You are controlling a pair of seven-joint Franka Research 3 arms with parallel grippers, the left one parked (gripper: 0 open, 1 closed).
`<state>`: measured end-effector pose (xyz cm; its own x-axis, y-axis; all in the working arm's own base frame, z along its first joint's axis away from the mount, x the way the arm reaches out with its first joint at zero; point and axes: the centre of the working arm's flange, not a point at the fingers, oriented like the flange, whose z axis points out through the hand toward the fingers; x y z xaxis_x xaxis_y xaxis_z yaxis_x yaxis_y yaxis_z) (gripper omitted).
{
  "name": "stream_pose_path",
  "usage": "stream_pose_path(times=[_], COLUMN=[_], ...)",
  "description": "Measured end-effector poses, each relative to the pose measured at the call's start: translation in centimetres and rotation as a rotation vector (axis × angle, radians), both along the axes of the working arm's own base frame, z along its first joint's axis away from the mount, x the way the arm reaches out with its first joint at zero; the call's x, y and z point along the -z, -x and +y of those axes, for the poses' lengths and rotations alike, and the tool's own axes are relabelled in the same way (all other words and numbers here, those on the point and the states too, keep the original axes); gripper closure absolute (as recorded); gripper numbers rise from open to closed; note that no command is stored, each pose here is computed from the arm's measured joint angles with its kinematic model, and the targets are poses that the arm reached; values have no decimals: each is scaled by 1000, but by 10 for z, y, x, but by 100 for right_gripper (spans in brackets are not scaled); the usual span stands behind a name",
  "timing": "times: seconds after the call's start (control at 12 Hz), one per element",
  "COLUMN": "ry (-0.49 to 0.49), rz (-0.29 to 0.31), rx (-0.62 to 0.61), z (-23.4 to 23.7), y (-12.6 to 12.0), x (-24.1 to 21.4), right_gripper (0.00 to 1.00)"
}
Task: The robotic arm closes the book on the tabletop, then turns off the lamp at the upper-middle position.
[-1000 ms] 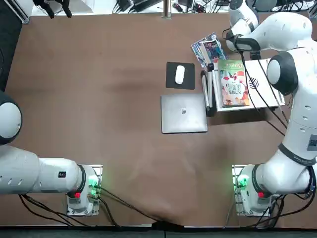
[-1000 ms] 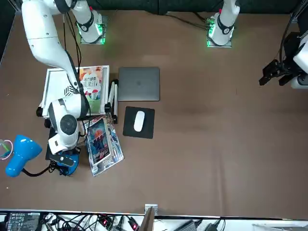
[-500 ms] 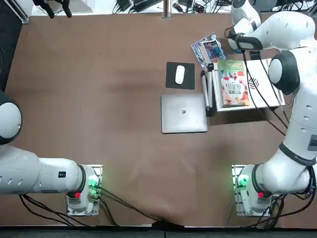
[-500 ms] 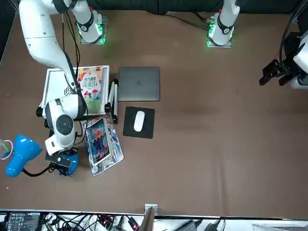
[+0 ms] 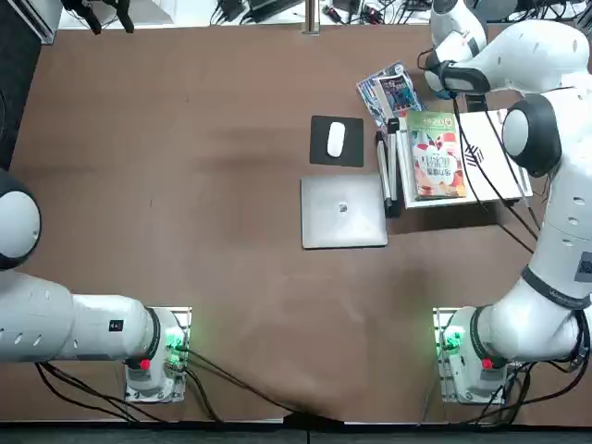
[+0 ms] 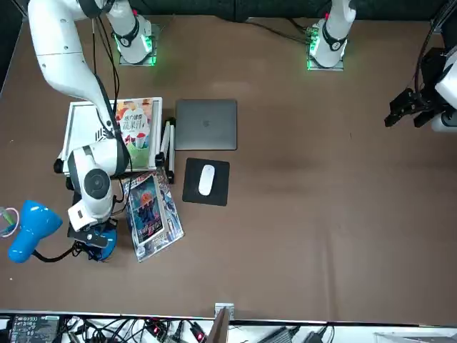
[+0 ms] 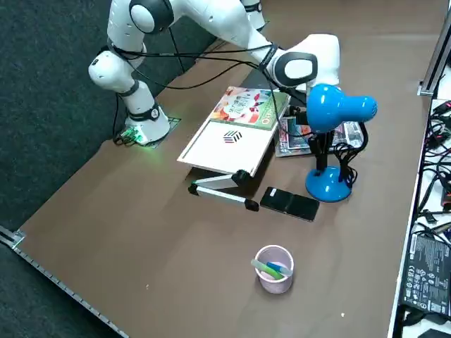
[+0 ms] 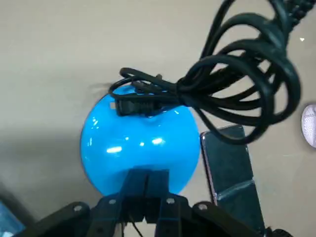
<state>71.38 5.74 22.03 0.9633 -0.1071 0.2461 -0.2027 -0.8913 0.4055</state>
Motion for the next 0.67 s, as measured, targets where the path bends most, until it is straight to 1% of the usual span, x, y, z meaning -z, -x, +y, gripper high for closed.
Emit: stream_pose_path(times=[0.25, 0.67], ry=[-28, -57], rz=[3, -5], rx=[-17, -49], z=[2, -11], y=[2, 5], x=[-2, 2], right_gripper=[98, 98])
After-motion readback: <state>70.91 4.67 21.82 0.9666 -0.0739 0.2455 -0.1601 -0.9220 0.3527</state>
